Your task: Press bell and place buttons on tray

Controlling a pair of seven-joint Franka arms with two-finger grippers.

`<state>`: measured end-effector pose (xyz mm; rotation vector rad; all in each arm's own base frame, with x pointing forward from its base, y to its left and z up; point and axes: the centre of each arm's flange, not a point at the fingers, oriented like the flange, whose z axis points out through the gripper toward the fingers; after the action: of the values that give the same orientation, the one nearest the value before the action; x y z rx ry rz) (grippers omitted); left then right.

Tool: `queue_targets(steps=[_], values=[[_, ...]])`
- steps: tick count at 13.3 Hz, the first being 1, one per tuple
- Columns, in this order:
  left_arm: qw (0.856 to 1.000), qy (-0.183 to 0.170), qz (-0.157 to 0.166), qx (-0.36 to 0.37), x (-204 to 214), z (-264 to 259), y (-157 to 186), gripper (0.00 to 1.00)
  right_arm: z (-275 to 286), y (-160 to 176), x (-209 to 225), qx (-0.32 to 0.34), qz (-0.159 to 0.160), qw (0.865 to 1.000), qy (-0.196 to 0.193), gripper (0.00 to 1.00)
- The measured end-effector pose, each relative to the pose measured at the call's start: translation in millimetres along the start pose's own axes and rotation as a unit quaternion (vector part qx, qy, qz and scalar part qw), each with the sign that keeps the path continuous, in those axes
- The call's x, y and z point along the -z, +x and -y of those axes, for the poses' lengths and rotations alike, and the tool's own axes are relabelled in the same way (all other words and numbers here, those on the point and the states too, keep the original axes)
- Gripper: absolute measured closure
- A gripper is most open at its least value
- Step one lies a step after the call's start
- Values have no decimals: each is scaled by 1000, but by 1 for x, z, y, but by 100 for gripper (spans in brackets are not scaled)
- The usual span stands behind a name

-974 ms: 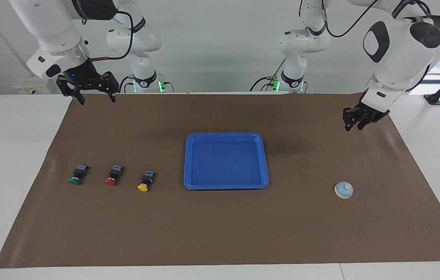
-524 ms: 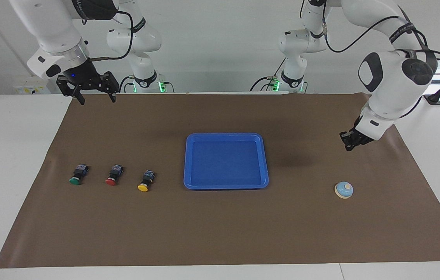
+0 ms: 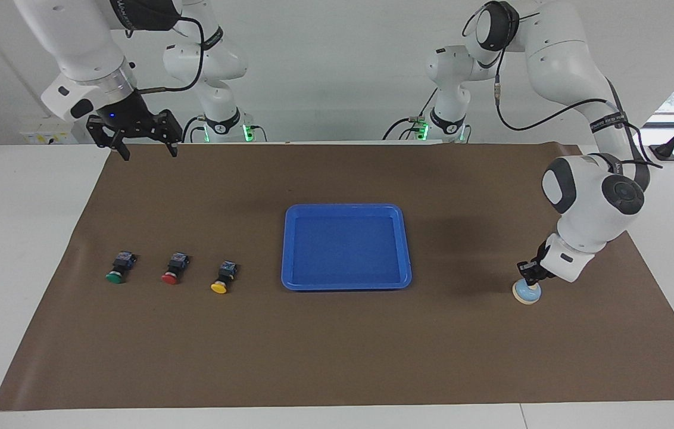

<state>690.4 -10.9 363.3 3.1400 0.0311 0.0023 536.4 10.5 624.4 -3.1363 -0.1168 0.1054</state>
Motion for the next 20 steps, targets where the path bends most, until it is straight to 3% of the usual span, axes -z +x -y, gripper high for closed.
queue_targets(steps=[7, 13, 20], values=[[1000, 0, -5, 12, -17, 17, -4, 99, 0, 0, 0, 0, 0, 1000, 0, 0], [999, -1, -43, 11, -25, 16, -17, 99, 0, 0, 0, 0, 0, 1000, 0, 0], [1000, 1, -27, 13, -10, 18, -15, 99, -16, -1, 0, -15, 0, 1000, 1, 0]])
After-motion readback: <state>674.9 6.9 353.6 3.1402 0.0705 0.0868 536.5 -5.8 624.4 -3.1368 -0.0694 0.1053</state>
